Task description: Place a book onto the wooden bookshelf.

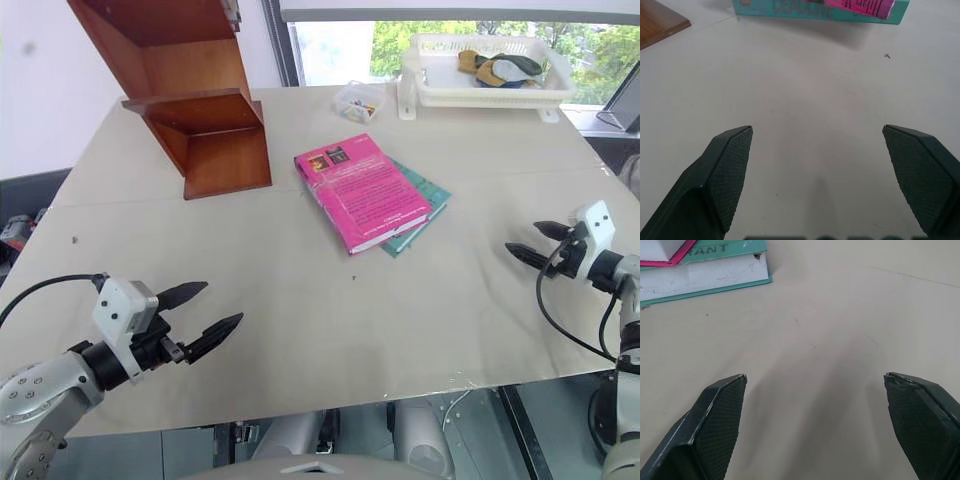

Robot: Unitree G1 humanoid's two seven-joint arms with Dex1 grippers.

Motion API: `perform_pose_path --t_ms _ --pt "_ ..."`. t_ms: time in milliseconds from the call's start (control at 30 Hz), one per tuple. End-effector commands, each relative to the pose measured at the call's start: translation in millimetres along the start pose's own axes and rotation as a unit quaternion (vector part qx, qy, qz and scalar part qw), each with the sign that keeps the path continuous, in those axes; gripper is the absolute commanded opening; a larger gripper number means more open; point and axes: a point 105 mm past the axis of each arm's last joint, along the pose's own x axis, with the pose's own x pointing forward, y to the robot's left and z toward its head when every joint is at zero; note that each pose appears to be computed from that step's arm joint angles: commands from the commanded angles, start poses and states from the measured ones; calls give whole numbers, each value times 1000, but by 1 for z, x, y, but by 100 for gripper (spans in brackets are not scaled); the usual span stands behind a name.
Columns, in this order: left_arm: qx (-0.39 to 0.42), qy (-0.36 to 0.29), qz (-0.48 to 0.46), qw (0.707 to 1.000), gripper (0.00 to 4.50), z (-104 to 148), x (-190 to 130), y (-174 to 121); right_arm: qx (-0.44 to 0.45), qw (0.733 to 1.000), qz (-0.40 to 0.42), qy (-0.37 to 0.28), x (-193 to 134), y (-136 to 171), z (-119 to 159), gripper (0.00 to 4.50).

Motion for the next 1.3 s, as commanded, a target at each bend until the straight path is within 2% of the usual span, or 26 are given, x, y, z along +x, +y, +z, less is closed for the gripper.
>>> perform_pose_path --t_ms 33,800,1300 --pt "22 -24 12 999 449 12 -5 -3 -20 1000 6 -7 3 -3 13 450" --pt "30 -30 -4 999 449 13 -3 5 -26 1000 -3 -5 -6 -5 10 450" --pt "31 -41 -23 998 449 18 12 13 -37 999 -5 -16 -20 0 13 450"
